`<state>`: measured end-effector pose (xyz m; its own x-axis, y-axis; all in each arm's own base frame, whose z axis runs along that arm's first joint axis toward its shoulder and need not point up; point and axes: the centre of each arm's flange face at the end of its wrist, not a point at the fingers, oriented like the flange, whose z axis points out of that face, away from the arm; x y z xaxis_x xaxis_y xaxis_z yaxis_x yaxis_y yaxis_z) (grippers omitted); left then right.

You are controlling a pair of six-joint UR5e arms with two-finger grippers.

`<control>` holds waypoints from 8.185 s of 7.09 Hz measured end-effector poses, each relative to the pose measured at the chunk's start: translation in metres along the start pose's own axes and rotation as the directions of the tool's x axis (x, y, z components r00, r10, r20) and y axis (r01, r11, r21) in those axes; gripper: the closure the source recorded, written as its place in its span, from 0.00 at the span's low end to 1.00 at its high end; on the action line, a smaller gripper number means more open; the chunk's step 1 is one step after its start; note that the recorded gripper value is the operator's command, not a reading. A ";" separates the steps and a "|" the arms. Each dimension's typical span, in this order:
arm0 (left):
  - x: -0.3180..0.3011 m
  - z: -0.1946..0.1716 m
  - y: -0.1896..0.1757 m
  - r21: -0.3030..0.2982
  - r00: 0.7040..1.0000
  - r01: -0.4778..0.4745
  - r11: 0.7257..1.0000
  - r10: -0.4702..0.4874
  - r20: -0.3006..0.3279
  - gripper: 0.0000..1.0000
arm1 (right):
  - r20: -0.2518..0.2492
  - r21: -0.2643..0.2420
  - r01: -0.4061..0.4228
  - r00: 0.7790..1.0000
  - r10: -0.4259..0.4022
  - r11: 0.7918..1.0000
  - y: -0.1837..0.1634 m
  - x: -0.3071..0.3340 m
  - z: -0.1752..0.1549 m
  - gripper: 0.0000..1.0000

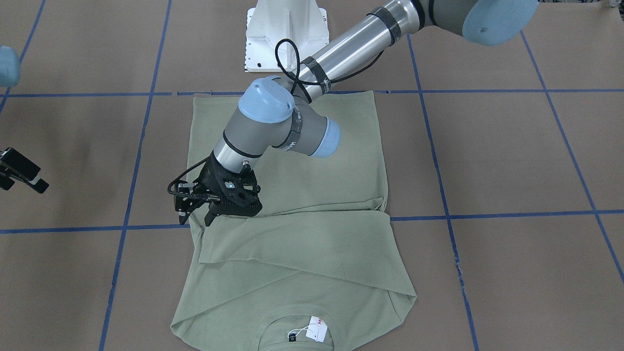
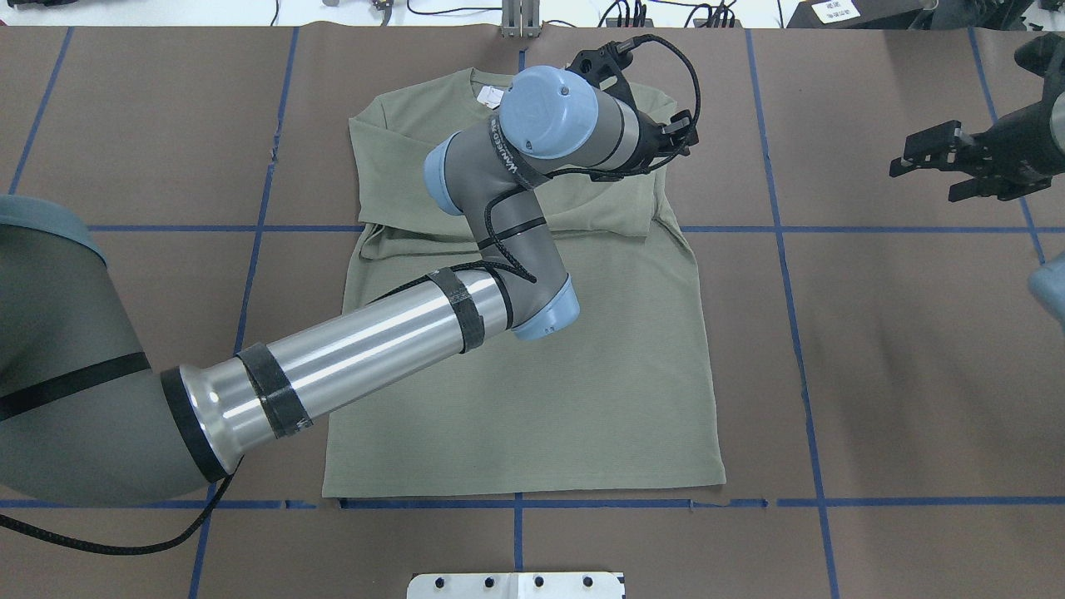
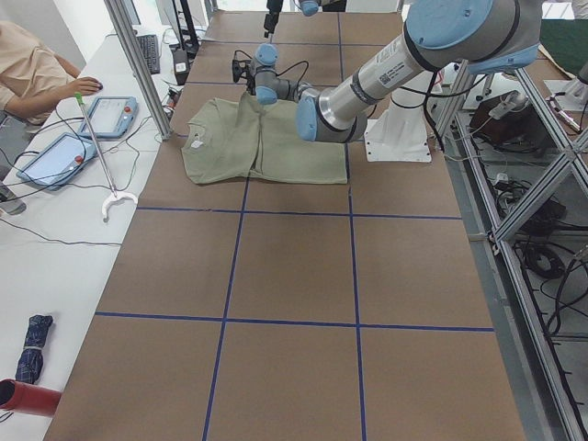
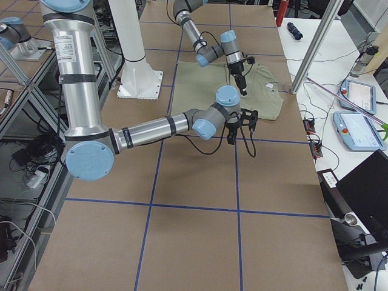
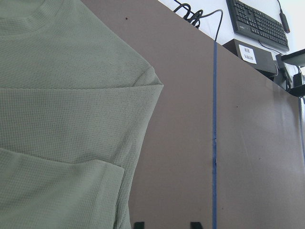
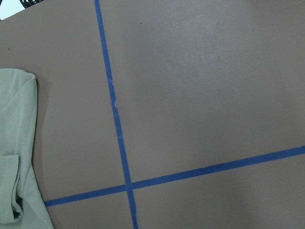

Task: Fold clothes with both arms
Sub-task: 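Fold the held sleeve with the left gripper across the shirt toward the collar, then release the sleeve and move the left gripper to the nearest hem corner, then grasp both hem corners with the left and right grippers, then lift the hem with both grippers and fold it toward the collar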

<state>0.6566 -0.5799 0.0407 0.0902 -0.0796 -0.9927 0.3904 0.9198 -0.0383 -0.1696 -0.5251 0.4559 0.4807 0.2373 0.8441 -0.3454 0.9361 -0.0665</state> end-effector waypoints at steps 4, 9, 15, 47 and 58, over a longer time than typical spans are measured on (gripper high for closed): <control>-0.055 -0.067 0.014 -0.114 1.000 0.011 0.993 -0.009 0.018 0.15 | 0.026 0.031 -0.178 0.984 0.177 0.984 0.143 -0.119 0.063 0.02; -0.172 -0.175 0.015 -0.154 0.998 -0.045 0.987 0.051 0.035 0.15 | 0.000 -0.034 -0.249 0.968 0.250 0.968 0.332 -0.142 0.100 0.05; -0.185 -0.182 0.017 -0.159 0.998 -0.035 0.987 0.042 0.042 0.15 | -0.120 0.003 -0.225 0.967 0.224 0.974 0.390 -0.139 0.108 0.11; -0.347 -0.268 0.266 -0.063 0.812 0.157 0.986 -0.092 0.577 1.00 | -0.131 -0.007 -0.245 0.961 0.242 0.970 0.393 -0.132 0.085 1.00; -0.195 -0.293 0.102 0.022 0.924 0.071 0.997 -0.074 0.375 1.00 | -0.041 0.095 -0.240 0.969 0.245 0.966 0.256 -0.199 0.051 1.00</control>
<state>0.4105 -0.3576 0.1972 0.3978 -0.2856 -0.8719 0.4162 0.9031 -0.1059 -0.3950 -0.3458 0.2984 0.4139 0.4695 0.7799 -0.5259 0.8226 -0.2161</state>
